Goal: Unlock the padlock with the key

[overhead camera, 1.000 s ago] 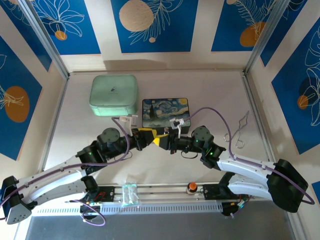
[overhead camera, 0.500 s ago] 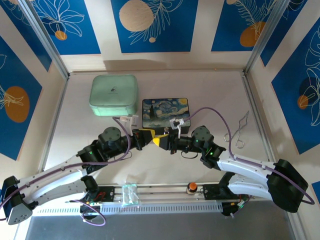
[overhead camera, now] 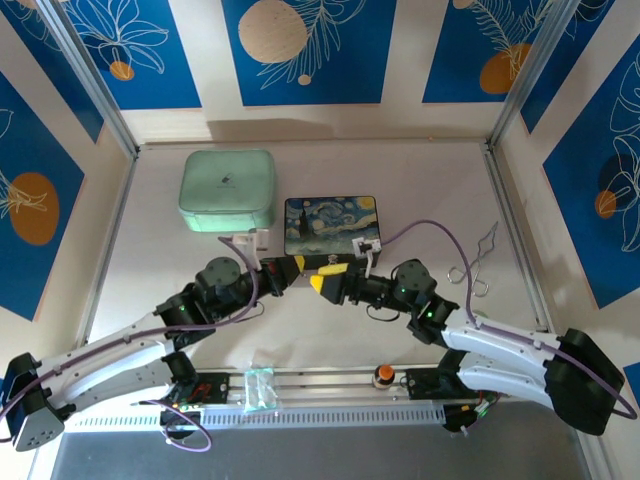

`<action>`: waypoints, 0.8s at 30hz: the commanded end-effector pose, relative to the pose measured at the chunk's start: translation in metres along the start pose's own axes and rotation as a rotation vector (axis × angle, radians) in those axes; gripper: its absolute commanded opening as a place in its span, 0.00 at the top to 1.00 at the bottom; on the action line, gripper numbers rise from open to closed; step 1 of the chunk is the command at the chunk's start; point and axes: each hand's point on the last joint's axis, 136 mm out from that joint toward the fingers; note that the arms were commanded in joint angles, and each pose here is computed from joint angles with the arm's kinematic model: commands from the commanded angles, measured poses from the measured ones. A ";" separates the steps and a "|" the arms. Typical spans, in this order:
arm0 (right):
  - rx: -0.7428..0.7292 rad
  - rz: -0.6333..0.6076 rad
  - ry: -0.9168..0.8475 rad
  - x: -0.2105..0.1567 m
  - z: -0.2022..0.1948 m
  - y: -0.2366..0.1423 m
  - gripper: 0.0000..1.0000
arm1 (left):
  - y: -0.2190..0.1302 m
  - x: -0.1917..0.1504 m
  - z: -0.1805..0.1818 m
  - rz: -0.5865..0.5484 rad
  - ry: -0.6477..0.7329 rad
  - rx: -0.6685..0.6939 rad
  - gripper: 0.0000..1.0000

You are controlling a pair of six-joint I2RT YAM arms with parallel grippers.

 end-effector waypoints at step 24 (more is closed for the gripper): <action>0.191 -0.167 0.166 0.041 0.029 0.034 0.50 | -0.001 0.040 -0.003 -0.251 -0.316 -0.092 1.00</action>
Point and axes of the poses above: each hand's point on the last joint's axis, 136 mm out from that joint toward the fingers, its own y axis out along the fingers, its own z axis along the line the jaws close on, x = y × z, and after that the axes turned 6 degrees about y, right-handed
